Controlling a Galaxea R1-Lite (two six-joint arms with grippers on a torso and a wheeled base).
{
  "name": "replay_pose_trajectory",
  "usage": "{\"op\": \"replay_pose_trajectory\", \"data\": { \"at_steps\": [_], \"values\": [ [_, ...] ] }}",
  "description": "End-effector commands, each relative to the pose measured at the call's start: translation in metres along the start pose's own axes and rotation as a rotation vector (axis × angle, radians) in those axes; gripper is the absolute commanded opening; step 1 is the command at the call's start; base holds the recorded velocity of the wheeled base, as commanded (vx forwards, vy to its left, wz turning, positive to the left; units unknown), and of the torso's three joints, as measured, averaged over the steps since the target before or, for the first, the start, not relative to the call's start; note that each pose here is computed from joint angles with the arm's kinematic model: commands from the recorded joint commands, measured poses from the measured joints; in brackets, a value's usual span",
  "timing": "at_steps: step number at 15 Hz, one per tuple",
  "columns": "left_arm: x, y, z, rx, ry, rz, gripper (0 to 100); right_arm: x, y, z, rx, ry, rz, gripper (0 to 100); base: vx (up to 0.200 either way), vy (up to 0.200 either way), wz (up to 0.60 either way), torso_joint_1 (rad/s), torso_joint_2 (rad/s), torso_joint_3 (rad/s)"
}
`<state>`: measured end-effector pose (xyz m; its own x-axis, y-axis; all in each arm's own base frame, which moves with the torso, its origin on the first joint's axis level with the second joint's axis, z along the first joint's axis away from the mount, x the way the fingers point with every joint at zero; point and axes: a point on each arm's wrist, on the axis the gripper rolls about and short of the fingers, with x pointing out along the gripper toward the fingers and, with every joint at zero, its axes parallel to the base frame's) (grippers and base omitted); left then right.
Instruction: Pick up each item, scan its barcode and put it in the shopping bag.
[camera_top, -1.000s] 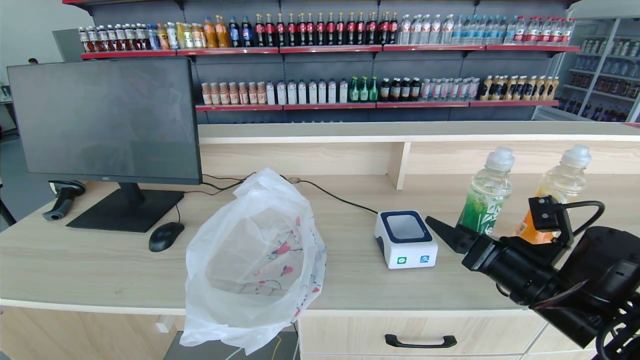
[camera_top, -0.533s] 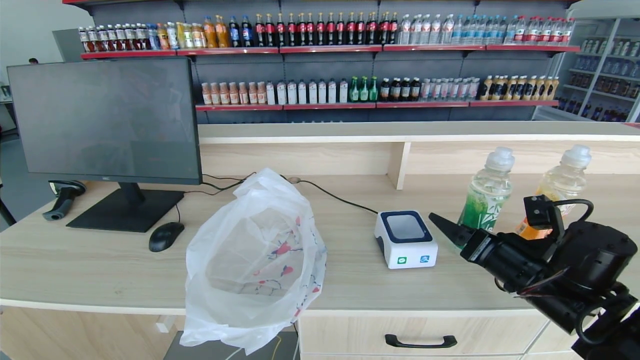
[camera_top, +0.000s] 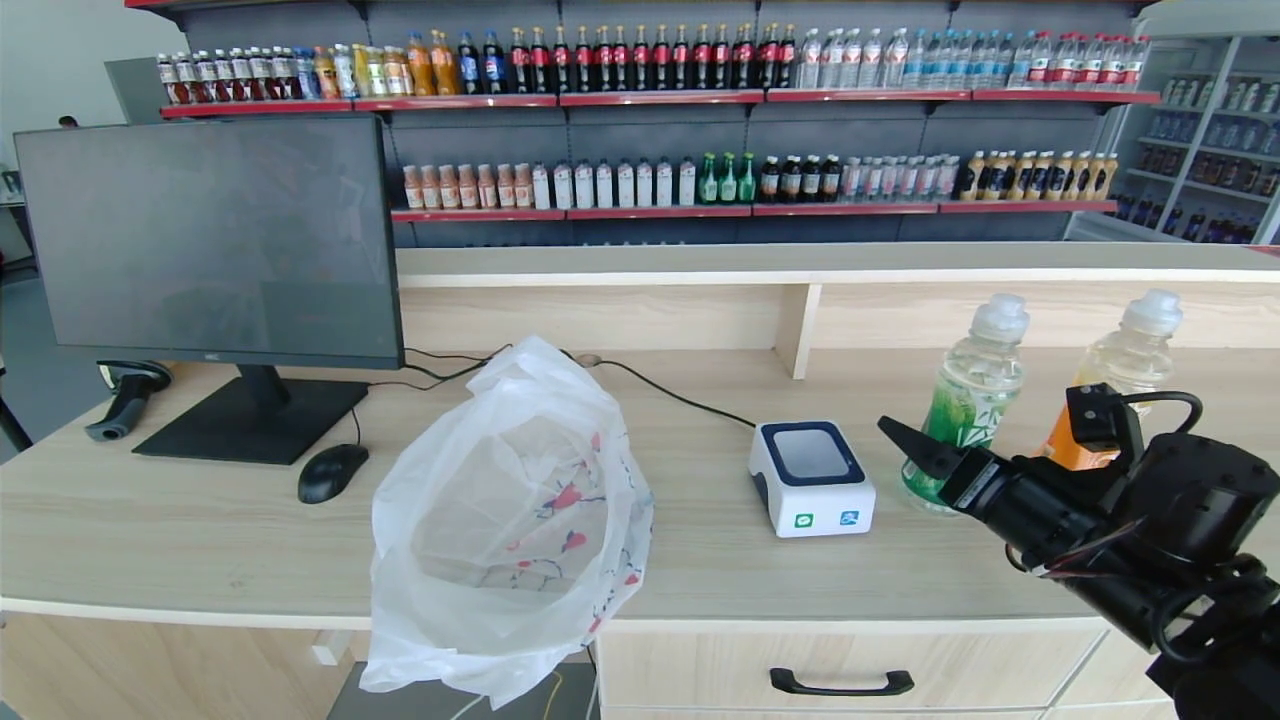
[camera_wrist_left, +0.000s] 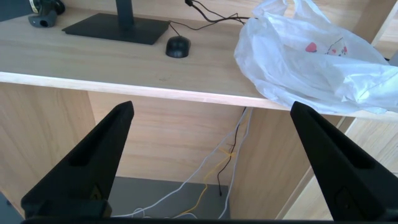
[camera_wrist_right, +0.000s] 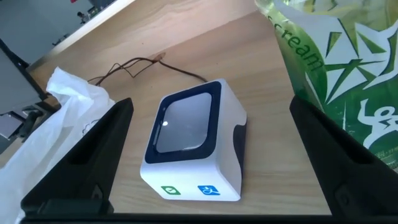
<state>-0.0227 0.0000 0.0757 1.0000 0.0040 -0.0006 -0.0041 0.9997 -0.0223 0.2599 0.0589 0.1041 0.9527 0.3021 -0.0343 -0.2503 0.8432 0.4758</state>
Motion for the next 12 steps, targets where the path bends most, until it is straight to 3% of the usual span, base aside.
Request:
{"op": "replay_pose_trajectory", "data": {
  "at_steps": [1, 12],
  "values": [
    [0.0, 0.0, 0.0, -0.001, -0.001, 0.001, 100, -0.001, -0.002, 0.003, -0.004, -0.011, -0.006, 100, 0.0, 0.0, 0.0, 0.0, 0.0, 0.0],
    [0.0, 0.0, 0.0, -0.001, -0.001, 0.001, 100, -0.003, -0.021, 0.013, -0.023, -0.028, -0.034, 100, 0.0, 0.0, 0.0, 0.0, 0.0, 0.0]
  ]
}}
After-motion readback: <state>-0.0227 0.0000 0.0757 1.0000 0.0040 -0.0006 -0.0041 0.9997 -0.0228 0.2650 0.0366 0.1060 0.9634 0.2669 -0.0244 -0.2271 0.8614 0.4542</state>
